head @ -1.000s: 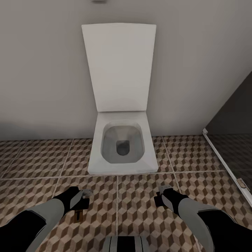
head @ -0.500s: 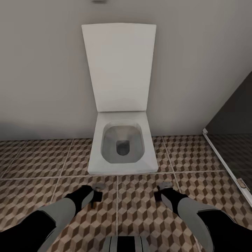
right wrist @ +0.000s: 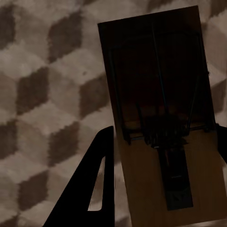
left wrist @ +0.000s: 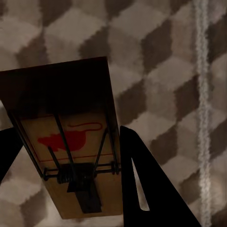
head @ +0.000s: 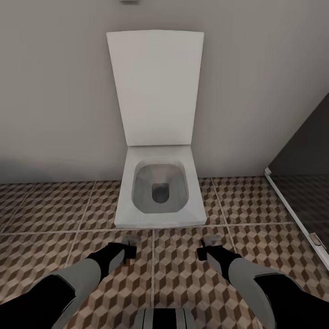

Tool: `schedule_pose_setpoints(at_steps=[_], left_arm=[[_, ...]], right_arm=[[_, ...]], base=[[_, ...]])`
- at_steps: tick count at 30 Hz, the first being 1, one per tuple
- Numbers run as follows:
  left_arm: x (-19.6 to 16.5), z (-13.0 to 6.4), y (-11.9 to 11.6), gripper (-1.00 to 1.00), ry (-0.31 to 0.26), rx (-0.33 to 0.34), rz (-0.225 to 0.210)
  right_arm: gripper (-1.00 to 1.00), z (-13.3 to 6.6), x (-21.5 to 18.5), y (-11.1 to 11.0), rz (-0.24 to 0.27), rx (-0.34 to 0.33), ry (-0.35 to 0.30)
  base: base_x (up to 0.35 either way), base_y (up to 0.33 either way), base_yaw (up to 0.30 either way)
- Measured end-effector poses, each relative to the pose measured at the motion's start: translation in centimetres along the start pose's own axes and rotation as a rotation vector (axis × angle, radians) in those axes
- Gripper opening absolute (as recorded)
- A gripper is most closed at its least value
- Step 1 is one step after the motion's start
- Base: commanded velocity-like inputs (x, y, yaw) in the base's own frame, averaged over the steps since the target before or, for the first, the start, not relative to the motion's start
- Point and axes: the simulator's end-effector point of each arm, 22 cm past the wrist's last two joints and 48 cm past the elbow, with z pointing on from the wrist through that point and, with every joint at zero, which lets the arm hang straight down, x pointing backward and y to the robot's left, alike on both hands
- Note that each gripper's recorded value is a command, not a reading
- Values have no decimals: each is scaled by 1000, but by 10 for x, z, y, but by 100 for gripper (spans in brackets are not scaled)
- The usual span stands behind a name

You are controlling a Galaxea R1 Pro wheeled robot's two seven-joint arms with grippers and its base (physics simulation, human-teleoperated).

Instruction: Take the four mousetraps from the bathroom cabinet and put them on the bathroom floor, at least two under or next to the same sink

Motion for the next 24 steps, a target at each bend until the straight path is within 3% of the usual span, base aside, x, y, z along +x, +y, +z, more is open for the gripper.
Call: schedule_pose_setpoints(at_steps=[5, 8, 11, 24], left_arm=[[-9, 0, 18, -100, -51, -22, -23], [-8, 0, 53, -100, -62, -65, -42], [-7, -1, 68, -100, -64, -82, -51], [-1, -2, 95, -100, -57, -116, -47]], right_arm=[[-100, 0, -2, 1, 0, -2, -7], [-100, 0, -3, 1, -1, -1, -12], [-100, 0, -3, 2, -1, -2, -13], [-100, 1, -3, -7, -2, 10, -14]], base=[[0, 0, 0], [0, 0, 0], [0, 0, 0], [0, 0, 0]])
